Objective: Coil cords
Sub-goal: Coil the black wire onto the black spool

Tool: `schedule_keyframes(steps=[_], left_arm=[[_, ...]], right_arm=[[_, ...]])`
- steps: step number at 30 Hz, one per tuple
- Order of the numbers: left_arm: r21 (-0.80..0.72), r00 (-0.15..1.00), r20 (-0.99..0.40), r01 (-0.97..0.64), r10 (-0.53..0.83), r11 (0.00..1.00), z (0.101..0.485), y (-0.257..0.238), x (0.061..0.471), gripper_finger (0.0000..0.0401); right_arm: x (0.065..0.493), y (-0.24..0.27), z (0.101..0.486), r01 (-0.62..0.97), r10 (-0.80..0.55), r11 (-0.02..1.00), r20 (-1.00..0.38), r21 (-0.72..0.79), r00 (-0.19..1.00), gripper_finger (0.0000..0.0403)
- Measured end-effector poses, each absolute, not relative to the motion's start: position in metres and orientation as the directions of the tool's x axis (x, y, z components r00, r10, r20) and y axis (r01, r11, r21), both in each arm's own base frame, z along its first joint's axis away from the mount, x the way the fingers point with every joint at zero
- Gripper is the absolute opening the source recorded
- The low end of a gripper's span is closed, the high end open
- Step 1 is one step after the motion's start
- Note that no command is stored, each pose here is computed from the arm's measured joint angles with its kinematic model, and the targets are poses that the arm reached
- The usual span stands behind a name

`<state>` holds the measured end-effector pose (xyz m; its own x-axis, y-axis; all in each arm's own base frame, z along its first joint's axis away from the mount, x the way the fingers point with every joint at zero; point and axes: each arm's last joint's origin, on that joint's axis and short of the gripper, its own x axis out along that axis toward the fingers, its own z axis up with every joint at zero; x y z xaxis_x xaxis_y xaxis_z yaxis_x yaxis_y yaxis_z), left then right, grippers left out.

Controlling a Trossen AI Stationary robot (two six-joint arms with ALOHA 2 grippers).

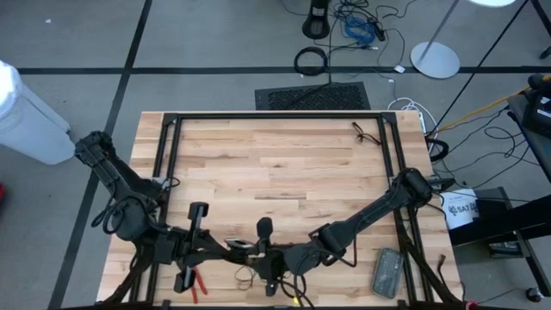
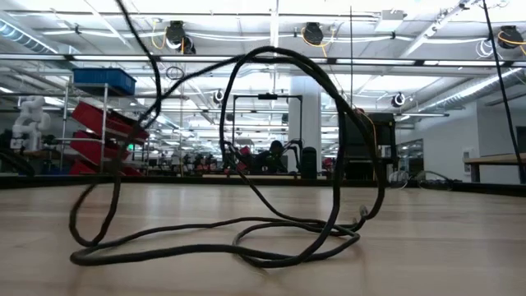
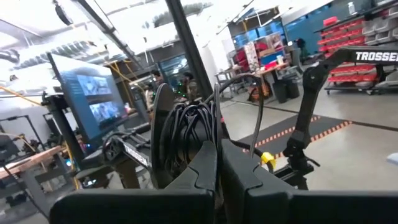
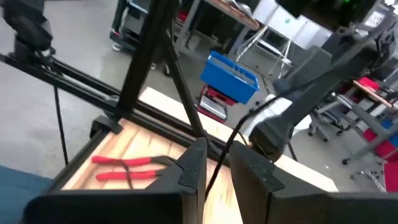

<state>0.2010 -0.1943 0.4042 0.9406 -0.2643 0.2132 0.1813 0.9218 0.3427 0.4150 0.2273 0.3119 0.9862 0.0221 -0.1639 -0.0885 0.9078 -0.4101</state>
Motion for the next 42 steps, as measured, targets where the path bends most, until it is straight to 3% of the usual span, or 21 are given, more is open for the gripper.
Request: schedule_keyframes(steps=[16,22,27,31,42], left_arm=[[0.334,0.942,0.214,0.179,-0.260,0.925,0.405,-0.194,0.200,0.0008],[0.334,0.941,0.214,0.180,-0.260,0.925,0.405,-0.194,0.200,0.0008],[0.336,0.942,0.211,0.179,-0.260,0.925,0.405,-0.194,0.200,0.0008],[0.333,0.949,0.208,0.159,-0.237,0.929,0.404,-0.193,0.201,0.0008],[0.332,0.954,0.206,0.142,-0.219,0.932,0.404,-0.193,0.201,0.0008]], right_arm=[[0.417,0.224,0.314,-0.021,-0.031,0.929,-0.136,-0.370,0.990,0.0057],[0.418,0.225,0.309,-0.027,-0.036,0.920,-0.154,-0.391,0.987,0.0018],[0.412,0.231,0.308,0.065,-0.154,0.876,-0.148,-0.479,0.977,0.0003],[0.405,0.238,0.309,0.127,-0.231,0.837,-0.134,-0.532,0.964,0.0018],[0.411,0.229,0.309,0.130,-0.220,0.879,-0.149,-0.458,0.964,0.0089]])
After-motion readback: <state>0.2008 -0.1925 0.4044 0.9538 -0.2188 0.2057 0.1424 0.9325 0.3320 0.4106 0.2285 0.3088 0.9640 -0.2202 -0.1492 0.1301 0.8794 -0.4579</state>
